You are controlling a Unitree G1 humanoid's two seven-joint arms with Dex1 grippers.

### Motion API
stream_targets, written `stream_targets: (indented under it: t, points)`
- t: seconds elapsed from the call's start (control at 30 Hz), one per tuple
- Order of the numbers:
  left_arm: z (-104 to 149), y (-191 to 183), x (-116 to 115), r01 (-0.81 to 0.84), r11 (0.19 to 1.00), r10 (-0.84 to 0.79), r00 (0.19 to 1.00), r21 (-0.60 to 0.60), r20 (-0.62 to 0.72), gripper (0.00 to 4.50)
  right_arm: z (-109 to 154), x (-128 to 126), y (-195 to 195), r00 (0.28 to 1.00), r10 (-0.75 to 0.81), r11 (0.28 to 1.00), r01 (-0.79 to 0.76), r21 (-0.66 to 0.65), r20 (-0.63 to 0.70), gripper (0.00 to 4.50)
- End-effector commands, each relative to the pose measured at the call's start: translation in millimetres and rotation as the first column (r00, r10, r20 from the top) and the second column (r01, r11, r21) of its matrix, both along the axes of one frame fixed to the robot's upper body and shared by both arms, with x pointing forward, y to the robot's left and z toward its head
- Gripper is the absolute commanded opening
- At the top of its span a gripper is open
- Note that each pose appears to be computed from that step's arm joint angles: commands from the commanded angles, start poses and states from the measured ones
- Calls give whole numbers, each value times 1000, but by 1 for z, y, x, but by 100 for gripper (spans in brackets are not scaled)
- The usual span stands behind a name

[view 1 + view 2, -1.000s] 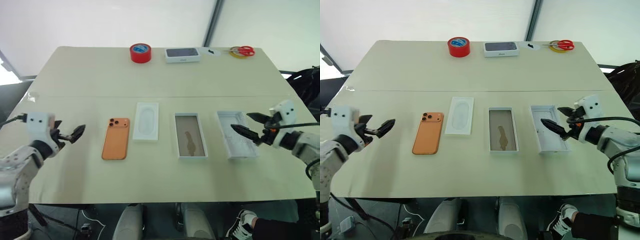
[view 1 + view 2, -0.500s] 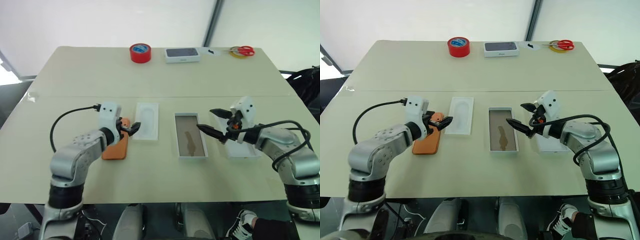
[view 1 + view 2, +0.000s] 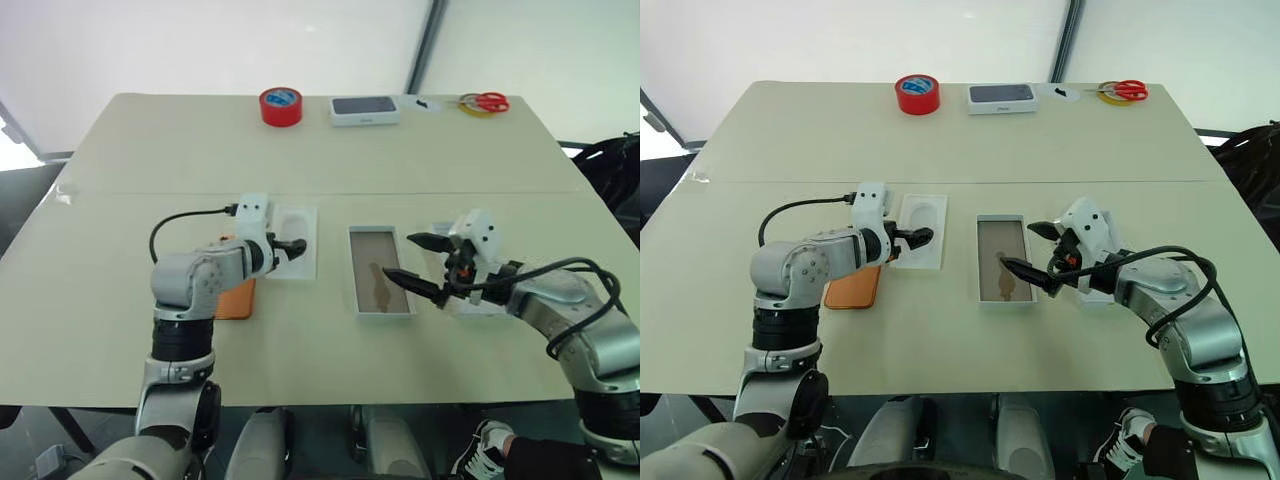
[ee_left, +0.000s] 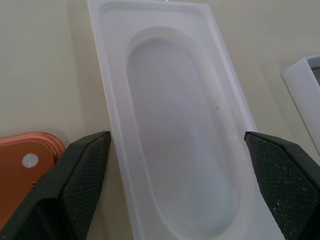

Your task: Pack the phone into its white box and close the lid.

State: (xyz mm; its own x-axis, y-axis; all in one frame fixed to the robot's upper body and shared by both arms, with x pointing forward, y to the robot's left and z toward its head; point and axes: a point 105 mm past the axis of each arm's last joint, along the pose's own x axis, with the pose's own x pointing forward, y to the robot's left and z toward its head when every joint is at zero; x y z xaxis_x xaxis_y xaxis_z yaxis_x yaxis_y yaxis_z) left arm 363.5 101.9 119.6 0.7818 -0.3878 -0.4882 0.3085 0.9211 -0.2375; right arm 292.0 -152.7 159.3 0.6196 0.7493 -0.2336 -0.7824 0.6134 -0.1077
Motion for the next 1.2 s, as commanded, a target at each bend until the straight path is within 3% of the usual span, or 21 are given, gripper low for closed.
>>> stream_targets:
  t: [0.03, 0.17, 0.23, 0.3, 0.5, 0.73, 0.83, 1.07, 1.2]
  points:
    - [5, -1, 1, -13, 999, 13, 1000, -45, -8, 450, 11, -7, 7, 998, 54, 998, -53, -17, 40, 448]
    - [3, -3, 1, -32, 994, 27, 998, -103, -50, 450, 6, -12, 14, 993, 109, 990, -105, -95, 36, 448]
    - [1, 0, 2, -50, 994, 44, 997, -100, -60, 398, 4, -15, 18, 990, 140, 982, -136, -134, 25, 450]
    - [1, 6, 4, -81, 990, 75, 995, -114, -60, 321, 0, -21, 24, 982, 187, 964, -182, -193, 4, 450]
    - [2, 11, 5, -102, 986, 94, 994, -132, -63, 6, -13, -30, 26, 958, 281, 887, -283, -364, -59, 450]
    - [6, 11, 7, -105, 984, 101, 994, -143, -38, 6, -37, -31, 21, 928, 331, 789, -372, -489, -173, 450]
    - [10, 9, 8, -97, 983, 95, 995, -156, -22, 0, -47, -29, 18, 918, 342, 750, -395, -531, -199, 376]
    - [12, 11, 6, -103, 981, 103, 995, -167, -8, 0, -50, -24, 22, 909, 364, 728, -412, -547, -200, 3]
    - [18, 15, 5, -111, 973, 116, 993, -202, 15, 0, -46, -24, 27, 898, 399, 718, -431, -547, -186, 3]
